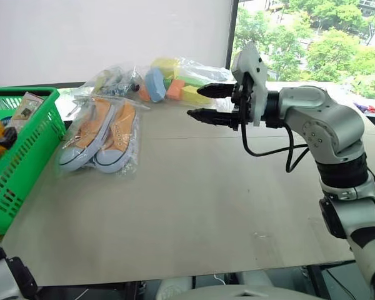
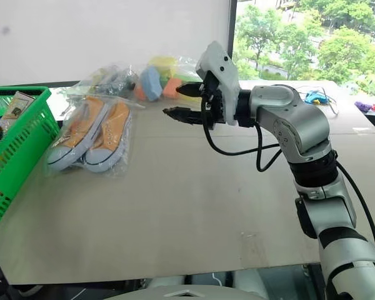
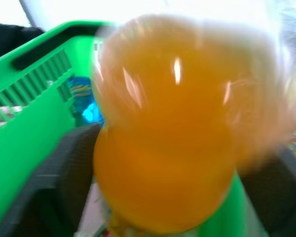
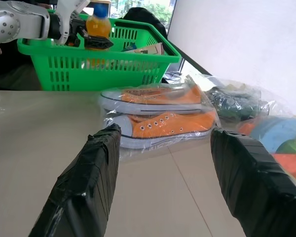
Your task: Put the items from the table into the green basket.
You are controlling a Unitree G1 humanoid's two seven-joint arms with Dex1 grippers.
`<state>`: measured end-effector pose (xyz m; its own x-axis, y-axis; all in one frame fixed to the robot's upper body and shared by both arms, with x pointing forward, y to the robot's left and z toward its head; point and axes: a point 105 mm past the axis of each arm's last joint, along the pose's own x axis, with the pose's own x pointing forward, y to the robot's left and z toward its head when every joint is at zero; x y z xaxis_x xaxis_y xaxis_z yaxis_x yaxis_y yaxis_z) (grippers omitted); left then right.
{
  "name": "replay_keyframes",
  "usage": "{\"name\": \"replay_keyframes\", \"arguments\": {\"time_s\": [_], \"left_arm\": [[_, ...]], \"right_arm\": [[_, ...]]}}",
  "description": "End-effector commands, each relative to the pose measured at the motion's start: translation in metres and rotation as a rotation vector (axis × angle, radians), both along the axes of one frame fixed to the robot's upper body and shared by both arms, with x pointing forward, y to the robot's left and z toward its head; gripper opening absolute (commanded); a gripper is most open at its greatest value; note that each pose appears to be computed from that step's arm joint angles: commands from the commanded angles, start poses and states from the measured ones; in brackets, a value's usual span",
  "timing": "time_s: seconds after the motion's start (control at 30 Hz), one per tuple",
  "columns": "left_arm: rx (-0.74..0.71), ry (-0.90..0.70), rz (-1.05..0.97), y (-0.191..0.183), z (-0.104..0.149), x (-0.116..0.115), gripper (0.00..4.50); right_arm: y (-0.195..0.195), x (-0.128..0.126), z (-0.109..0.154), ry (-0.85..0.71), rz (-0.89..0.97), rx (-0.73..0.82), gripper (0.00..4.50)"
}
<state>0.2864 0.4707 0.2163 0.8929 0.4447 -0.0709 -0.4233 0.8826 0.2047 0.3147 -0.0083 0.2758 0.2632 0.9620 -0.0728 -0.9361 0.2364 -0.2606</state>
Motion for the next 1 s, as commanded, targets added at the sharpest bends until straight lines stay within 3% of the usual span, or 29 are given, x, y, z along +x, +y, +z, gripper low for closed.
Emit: {"name": "replay_keyframes", "arguments": {"time_s": [0.03, 0.23, 0.3, 0.4, 0.47, 0.57, 0.7, 0.87, 1.0], "left_arm": [[0.130, -0.081, 0.036, 0.000, 0.034, 0.000, 4.45], [0.259, -0.341, -0.054, -0.030, 0.094, 0.009, 4.45], [0.247, -0.430, -0.201, -0.064, 0.112, 0.018, 4.45], [0.161, -0.466, -0.442, -0.124, 0.116, 0.030, 4.45], [0.080, -0.446, -0.593, -0.160, 0.107, 0.035, 4.45], [-0.057, -0.324, -0.863, -0.234, 0.065, 0.040, 4.45], [-0.231, -0.150, -1.034, -0.297, 0.006, 0.033, 4.45], [-0.278, -0.030, -1.130, -0.319, -0.027, 0.019, 4.45], [-0.321, 0.057, -1.084, -0.327, -0.059, 0.008, 4.45]], "right_arm": [[-0.006, -0.002, 0.016, -0.059, -0.008, 0.022, 3.11], [-0.005, -0.001, 0.018, -0.056, -0.017, 0.040, 3.11], [-0.005, -0.001, 0.020, -0.065, -0.018, 0.061, 3.11], [-0.010, 0.001, 0.024, -0.066, -0.029, 0.098, 3.11], [-0.012, 0.005, 0.022, -0.065, -0.052, 0.106, 3.11], [-0.030, 0.016, 0.003, -0.071, -0.143, 0.048, 3.11], [-0.070, 0.016, -0.024, -0.030, -0.244, 0.003, 3.11], [-0.093, 0.003, -0.042, 0.013, -0.291, -0.029, 3.11], [-0.140, -0.001, -0.076, 0.062, -0.460, -0.088, 3.11]]}}
